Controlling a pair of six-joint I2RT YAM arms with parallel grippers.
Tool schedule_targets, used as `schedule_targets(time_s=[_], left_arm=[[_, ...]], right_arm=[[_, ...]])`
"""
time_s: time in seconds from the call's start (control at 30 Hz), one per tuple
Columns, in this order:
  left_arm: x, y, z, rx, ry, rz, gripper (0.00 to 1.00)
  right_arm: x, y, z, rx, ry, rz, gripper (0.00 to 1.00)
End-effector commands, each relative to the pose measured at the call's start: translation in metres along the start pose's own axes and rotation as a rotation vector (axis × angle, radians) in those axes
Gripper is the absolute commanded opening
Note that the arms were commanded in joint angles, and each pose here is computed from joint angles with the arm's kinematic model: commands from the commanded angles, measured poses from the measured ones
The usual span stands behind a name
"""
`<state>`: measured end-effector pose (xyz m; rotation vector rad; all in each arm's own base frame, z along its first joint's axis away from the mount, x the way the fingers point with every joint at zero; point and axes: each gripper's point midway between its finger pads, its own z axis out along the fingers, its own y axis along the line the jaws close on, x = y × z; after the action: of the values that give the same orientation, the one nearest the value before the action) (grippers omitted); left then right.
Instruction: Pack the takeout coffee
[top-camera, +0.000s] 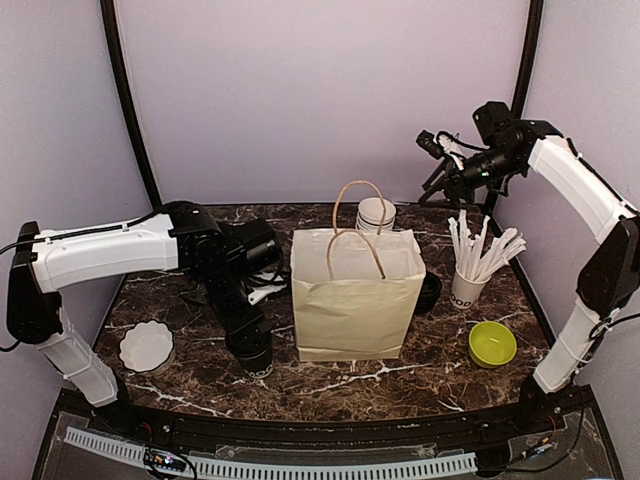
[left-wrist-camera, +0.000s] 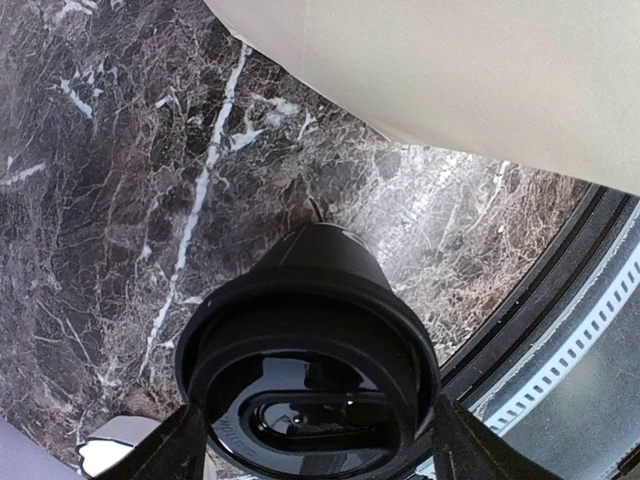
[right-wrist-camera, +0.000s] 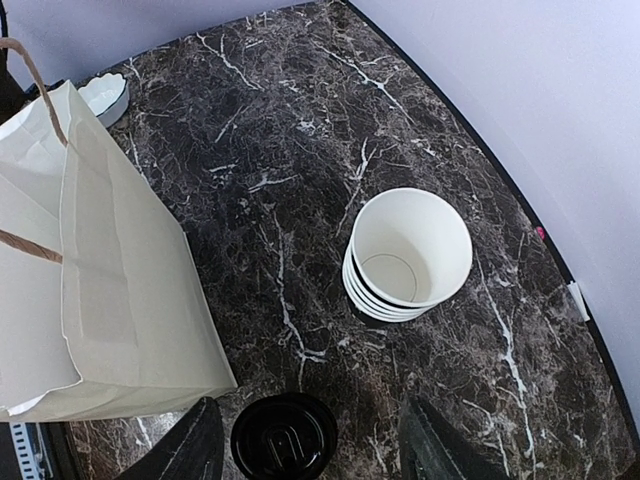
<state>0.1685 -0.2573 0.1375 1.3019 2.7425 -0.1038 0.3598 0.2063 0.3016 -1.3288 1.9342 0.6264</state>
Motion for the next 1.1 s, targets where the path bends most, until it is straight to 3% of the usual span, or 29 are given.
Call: schedule_targets(time_s=[0.0,0.3,0.57,0.73,0.93,1.07], left_arm=[[0.016,-0.005,0.009,0.008,0.054,-0.009,0.79],[0.013,-0.013,0.005,0.032,0.035,-0.018,0.64],[0.014,-0.013,0.003,0.022,0.027,-0.025,0.63],[0.010,-0.010,-0.004,-0.014,0.009,-0.020,0.72],[-0.010,-0.009,-0.043,-0.022,-0.125,-0.022,0.84],[-0.002,-0.003,-0.037,-0.053,-0.096,-0.019,0.87]], right_arm=[[-0.010,0.006,-0.010,0.003,-0.036,-0.023,0.60],[-0.013,0.009,-0.013,0.007,-0.045,-0.027,0.60],[-0.013,0.012,-0.016,0.011,-0.052,-0.031,0.60],[-0.013,0.014,-0.018,0.012,-0.056,-0.031,0.60],[-0.015,0.014,-0.019,0.014,-0.058,-0.030,0.60],[-0.015,0.013,-0.017,0.008,-0.058,-0.026,0.60]])
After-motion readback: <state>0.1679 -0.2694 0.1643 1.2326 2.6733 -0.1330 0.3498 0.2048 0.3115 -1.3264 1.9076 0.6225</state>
